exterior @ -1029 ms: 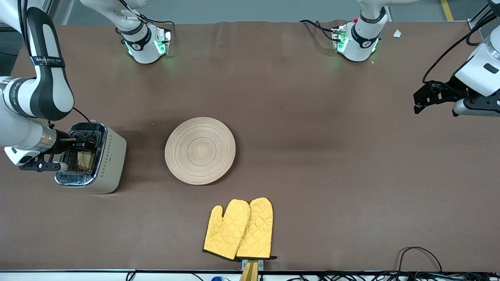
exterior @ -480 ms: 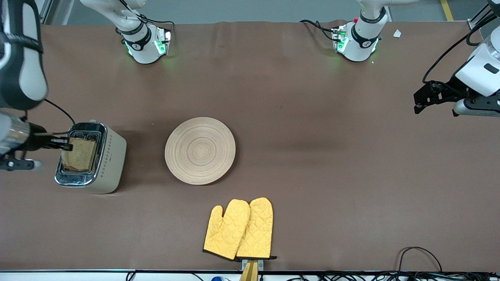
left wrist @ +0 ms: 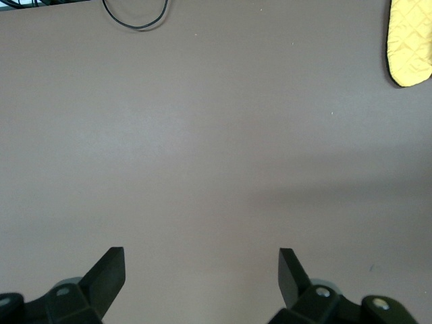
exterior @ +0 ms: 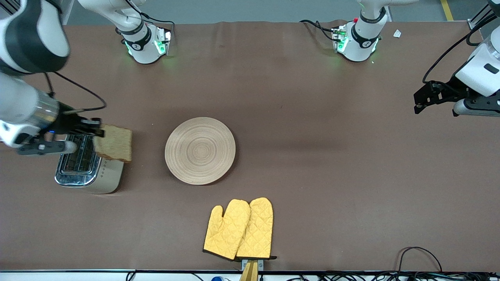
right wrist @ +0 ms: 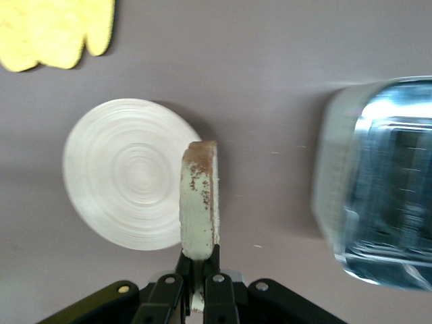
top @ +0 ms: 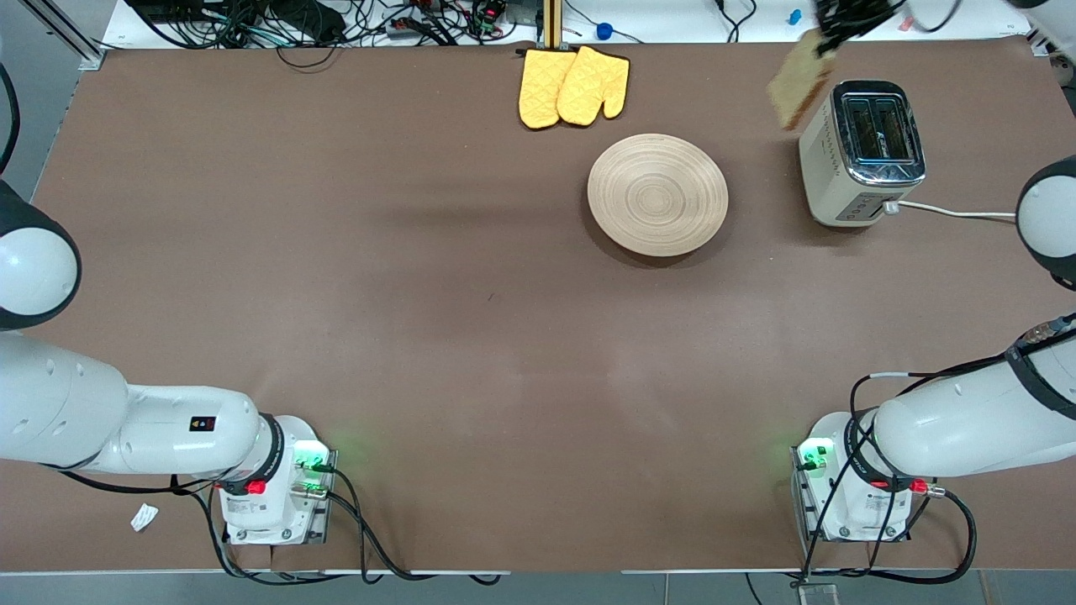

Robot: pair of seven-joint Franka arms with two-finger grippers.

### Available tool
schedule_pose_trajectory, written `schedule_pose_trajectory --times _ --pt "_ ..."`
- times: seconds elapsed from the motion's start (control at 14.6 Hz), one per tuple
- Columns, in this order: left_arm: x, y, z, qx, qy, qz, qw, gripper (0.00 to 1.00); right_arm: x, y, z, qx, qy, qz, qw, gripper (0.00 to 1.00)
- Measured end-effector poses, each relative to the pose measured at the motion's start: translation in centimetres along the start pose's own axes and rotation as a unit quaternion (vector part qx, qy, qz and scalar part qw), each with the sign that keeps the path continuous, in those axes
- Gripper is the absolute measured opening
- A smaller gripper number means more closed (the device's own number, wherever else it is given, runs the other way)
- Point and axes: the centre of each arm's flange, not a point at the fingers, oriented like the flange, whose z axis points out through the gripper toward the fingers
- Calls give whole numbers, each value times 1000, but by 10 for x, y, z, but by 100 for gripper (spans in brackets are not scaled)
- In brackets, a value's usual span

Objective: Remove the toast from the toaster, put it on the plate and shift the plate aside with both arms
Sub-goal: 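Lift the toast out and carry it over the wooden plate, then lower the toast onto the plate and open the right gripper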

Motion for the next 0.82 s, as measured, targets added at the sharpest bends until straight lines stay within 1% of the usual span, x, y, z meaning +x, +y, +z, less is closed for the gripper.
schedule_pose_trajectory --times 0.14,0.27,0.34,0.41,0.55,0.62,0.69,0.75,0.82 --pt "0 0 0 0 0 0 1000 100 6 -20 51 20 2 -4 1000 10" --pt "0 0 0 0 0 0 1000 100 7 -47 105 38 12 11 999 10" --pt "0 0 0 0 0 0 1000 100 3 -63 130 53 13 20 998 10" --pt "0 0 0 0 0 0 1000 100 -1 -80 152 75 13 32 997 10" --pt "0 0 0 0 0 0 1000 100 -8 -108 187 116 25 55 991 10" --pt "0 0 0 0 0 0 1000 100 -12 -120 203 124 34 62 990 10" --pt "0 0 0 0 0 0 1000 100 -17 -130 220 126 41 66 989 10" --pt "0 0 0 0 -1 0 1000 100 -22 -136 237 122 44 70 989 10" --pt "0 0 0 0 -1 0 1000 100 -28 -135 250 117 40 73 990 10"
